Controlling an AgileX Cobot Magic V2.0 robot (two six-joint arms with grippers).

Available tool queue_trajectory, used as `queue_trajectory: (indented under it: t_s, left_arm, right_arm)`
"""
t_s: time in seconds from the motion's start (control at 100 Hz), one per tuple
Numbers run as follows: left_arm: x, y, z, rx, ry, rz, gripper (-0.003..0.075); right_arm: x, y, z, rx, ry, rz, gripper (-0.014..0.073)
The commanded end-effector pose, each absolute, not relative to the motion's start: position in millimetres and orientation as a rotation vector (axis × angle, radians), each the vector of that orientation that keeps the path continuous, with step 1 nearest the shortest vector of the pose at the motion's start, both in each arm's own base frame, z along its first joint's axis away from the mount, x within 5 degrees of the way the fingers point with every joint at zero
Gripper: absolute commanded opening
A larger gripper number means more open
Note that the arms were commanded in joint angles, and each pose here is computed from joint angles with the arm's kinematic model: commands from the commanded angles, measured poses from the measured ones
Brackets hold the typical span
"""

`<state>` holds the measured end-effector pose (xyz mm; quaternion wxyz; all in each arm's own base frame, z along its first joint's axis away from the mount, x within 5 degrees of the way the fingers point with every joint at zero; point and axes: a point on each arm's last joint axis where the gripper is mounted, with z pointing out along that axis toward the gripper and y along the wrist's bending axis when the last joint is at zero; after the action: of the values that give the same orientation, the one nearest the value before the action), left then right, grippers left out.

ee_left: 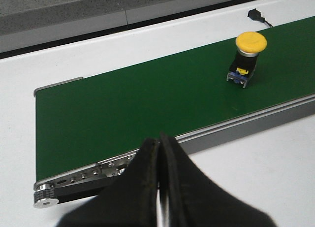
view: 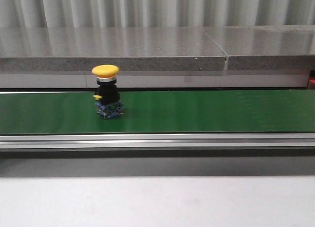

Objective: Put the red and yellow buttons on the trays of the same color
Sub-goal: 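Grasp the red button with the right gripper and lift it, then carry the red button into the red tray and open the right gripper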

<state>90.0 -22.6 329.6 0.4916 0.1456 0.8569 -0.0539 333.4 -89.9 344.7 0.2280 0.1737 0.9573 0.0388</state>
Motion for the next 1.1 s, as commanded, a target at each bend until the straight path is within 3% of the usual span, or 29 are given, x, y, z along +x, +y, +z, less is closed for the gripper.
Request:
queue_trajectory:
  t_s: [0.0,0.07,0.08,0.45,1.09]
  left_arm:
    - [92,-24,344,0.326,1.991,-0.151,-0.0020]
    - [92,-24,344,0.326,1.991,-0.151,-0.0020]
    - [92,-24,344,0.326,1.991,-0.151,-0.0020]
    - [92,-24,344,0.326,1.991,-0.151,-0.0020]
    - [92,-24,344,0.326,1.991,-0.151,-0.0020]
  right_arm:
    - [322,-109,373,0.566,2.472,0.069,0.0194]
    - [318,-125,372,0.647,2.429,0.054,0.0194]
    - [318,-126,372,0.658,2.425,0.054,0.0159]
    - [308,-181,357,0.920,2.282,0.003,0.0159]
    - [343,-210,294,0.985,2.322,0.009,0.0159]
